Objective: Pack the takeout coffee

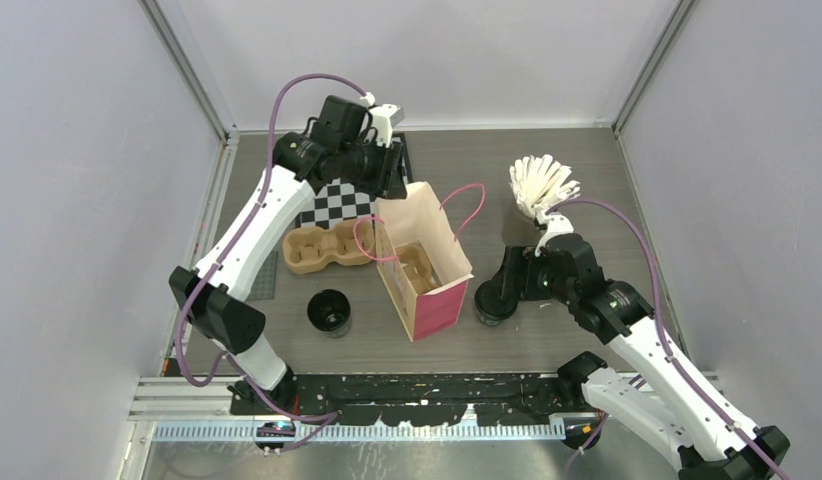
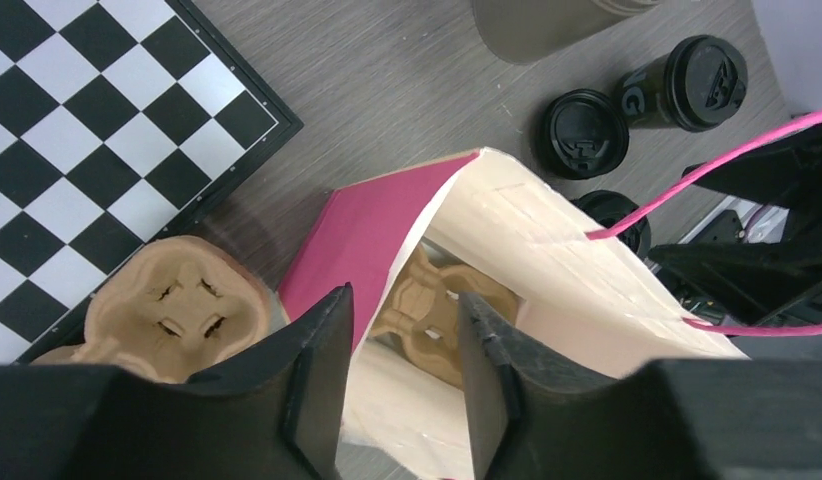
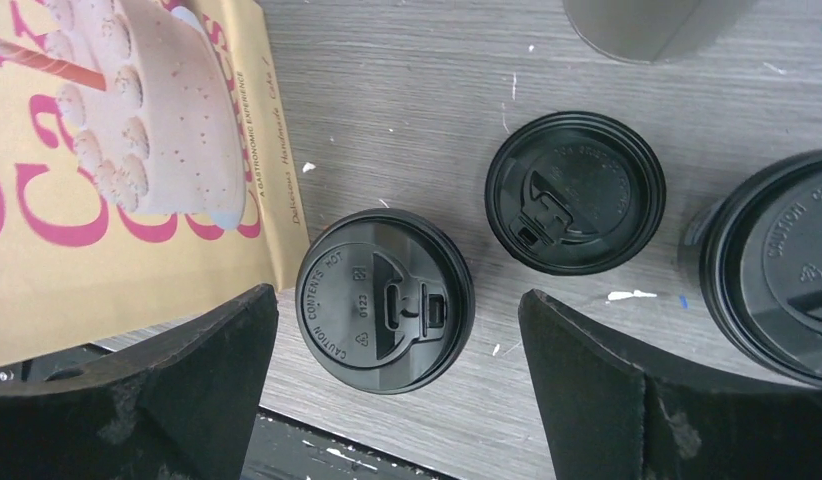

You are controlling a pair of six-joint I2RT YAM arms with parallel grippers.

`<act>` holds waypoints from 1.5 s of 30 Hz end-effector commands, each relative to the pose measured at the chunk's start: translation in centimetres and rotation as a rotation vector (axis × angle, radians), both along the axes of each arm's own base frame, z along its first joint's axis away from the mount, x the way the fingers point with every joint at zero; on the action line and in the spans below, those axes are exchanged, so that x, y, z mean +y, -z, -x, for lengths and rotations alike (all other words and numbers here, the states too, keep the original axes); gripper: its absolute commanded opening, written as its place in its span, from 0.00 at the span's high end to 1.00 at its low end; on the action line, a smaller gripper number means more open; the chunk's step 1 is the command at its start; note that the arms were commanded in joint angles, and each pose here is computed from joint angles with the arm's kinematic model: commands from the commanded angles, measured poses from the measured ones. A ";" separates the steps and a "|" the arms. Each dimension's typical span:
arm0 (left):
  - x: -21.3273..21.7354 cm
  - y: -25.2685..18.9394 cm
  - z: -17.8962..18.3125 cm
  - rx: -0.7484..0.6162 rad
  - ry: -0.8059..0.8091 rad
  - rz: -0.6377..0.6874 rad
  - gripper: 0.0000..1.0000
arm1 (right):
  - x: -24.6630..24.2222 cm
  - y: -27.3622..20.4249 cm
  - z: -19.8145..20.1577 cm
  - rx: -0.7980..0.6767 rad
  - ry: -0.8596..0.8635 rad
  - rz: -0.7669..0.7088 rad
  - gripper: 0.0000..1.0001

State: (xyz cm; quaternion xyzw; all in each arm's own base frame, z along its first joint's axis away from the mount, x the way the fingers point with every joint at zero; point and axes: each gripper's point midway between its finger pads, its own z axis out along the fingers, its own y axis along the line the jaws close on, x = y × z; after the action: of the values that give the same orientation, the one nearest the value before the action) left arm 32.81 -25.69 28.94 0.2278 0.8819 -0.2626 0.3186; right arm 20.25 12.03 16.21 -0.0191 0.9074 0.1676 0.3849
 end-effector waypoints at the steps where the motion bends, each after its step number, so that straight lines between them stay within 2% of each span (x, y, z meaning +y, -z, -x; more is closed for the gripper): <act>1: -0.4 -2.2 -0.6 -0.048 -0.040 0.065 0.51 | 1.0 -2.5 -1.3 -0.169 -0.068 -0.018 0.05; 5: -0.4 -2.3 -0.5 -0.036 -0.052 0.067 0.38 | 0.1 -4.4 -1.8 -0.242 -0.127 0.088 0.06; 6: -0.3 -2.3 -0.5 -0.029 -0.055 0.064 0.28 | -0.3 -4.6 -1.8 -0.260 -0.159 0.139 0.06; 7: -0.3 -2.1 -0.4 -0.019 -0.060 0.061 0.09 | -0.7 -4.7 -1.7 -0.275 -0.199 0.191 0.06; 8: -0.1 -2.0 -0.3 -0.013 -0.069 0.058 0.01 | -0.8 -4.6 -1.4 -0.286 -0.257 0.234 0.05; 10: 0.2 -1.8 -0.2 -0.005 -0.093 0.055 0.00 | -0.3 -4.2 -0.2 -0.319 -0.413 0.284 0.04; 14: 0.5 -1.7 0.3 0.005 -0.121 0.065 0.00 | 0.6 -3.7 2.1 -0.392 -0.601 0.289 0.00; 20: 1.2 -2.1 1.0 -0.011 -0.128 0.063 0.00 | 2.0 -1.1 4.3 -0.292 -0.795 0.262 0.00; 24: 1.4 -2.2 1.4 -0.010 -0.133 0.067 0.00 | 3.0 -0.9 3.3 -0.272 -0.797 0.242 0.00; 31: 2.2 -2.2 2.3 -0.010 -0.137 0.048 0.00 | 2.5 1.0 2.8 -0.166 -0.830 0.309 0.00; 45: 3.7 -0.9 3.5 -0.002 -0.156 0.003 0.00 | 2.3 1.5 1.3 -0.169 -0.805 0.355 0.00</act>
State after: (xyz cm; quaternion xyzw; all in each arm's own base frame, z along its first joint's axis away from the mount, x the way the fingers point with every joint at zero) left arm 29.72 -22.72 28.68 0.1571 0.9015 -0.2443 0.3207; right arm 17.52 13.93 12.98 -0.4498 0.8210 0.1555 0.3154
